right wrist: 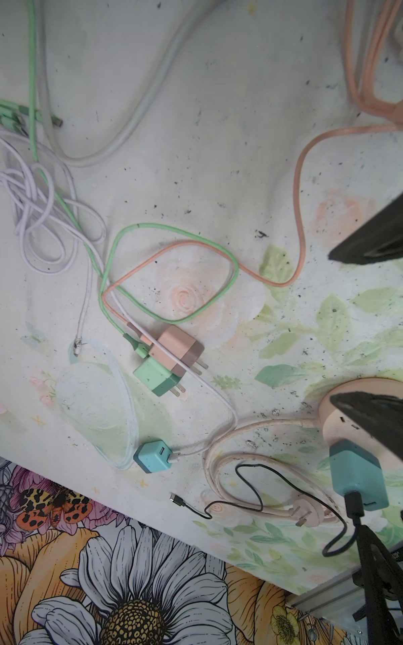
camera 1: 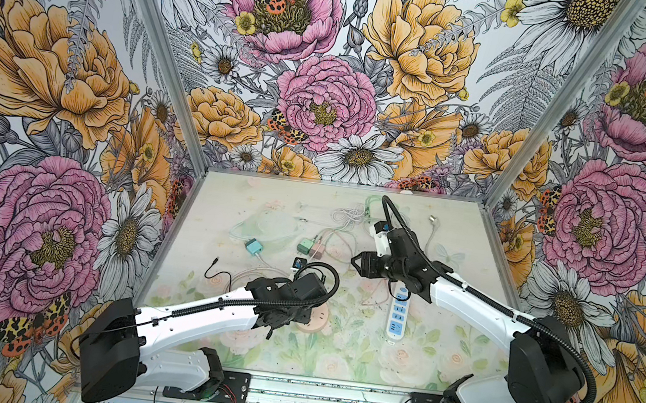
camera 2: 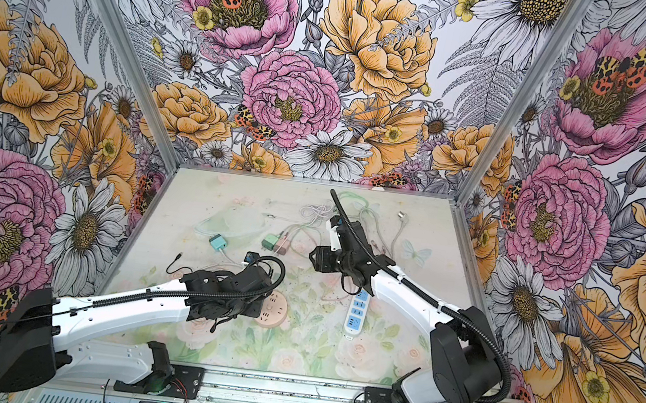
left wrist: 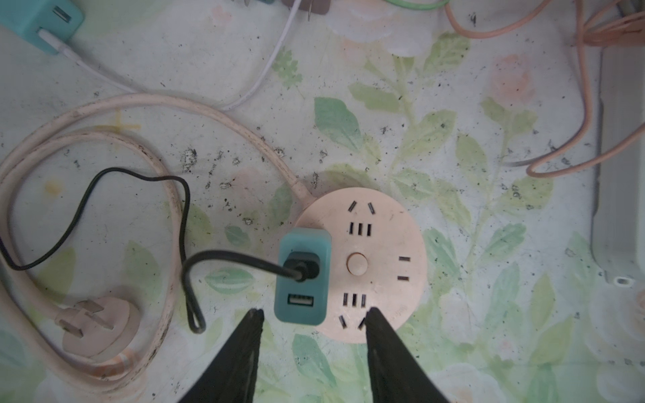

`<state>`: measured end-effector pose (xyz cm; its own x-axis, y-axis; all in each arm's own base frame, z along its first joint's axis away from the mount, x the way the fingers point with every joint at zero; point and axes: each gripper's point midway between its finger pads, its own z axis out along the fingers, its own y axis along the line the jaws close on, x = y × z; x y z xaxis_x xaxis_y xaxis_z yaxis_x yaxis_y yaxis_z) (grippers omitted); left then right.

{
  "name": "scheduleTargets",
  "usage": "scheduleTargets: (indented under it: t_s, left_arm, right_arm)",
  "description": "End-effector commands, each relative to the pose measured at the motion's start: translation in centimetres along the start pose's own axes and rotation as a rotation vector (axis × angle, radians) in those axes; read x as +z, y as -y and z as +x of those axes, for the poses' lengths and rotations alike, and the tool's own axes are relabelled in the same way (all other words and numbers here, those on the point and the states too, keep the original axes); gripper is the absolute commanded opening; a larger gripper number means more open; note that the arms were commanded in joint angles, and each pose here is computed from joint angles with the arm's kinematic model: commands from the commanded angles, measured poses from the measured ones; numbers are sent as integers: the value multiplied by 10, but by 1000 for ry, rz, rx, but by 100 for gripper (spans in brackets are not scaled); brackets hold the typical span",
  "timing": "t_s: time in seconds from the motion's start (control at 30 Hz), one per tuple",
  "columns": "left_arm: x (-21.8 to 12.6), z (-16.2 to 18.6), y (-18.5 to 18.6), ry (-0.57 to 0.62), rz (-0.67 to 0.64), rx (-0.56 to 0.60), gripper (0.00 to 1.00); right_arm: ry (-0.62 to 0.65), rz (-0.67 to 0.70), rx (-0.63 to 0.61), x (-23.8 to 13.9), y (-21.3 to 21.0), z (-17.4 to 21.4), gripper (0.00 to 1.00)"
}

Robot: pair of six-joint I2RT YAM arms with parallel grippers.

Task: Insert the plug

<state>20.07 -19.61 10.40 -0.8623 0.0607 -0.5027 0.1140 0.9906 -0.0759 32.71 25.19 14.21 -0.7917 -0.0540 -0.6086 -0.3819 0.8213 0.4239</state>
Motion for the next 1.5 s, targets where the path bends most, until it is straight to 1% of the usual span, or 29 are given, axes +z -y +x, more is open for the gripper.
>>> scheduleTargets:
  t_s: [0.0,0.13,0.3,0.37,0.43,0.5,0.6,0.67,0.8,1.1,1.13,1.3,1.37,1.47]
  left_arm:
    - [7,-3,0,5,5,-38,50]
    - [12,-3,-4,-11,-10,-47,50]
    - [22,-1,-1,-30,-11,-27,48]
    - [25,0,2,-40,-5,-18,43]
    - [27,1,6,-47,-8,-4,42]
    - [29,3,8,-57,-11,10,38]
    - [32,6,11,-68,-15,20,26]
    - [33,8,10,-72,-20,17,21]
    - [38,15,10,-98,-27,30,16]
    - [57,46,6,-225,-55,31,15]
    - [58,54,9,-261,-38,24,14]
    - [64,73,7,-342,-41,3,13]
    - [66,82,5,-380,-52,10,11]
    - [66,87,2,-418,-101,49,10]
  right_arm:
    - [12,13,-1,1,2,-1,59]
    - [12,14,-4,1,2,-1,59]
    - [8,16,-3,2,3,0,59]
    - [5,19,-3,3,4,1,59]
    - [3,18,-2,4,4,1,59]
    - [4,16,-2,3,3,1,59]
    - [4,17,-3,3,4,1,59]
    - [5,16,-4,3,4,1,59]
    - [-1,10,-2,3,3,2,59]
    - [-13,8,1,6,4,6,59]
    - [-15,9,2,6,4,7,59]
    - [-26,13,8,9,6,11,59]
    - [-29,14,9,9,7,13,59]
    - [-35,12,10,9,7,15,59]
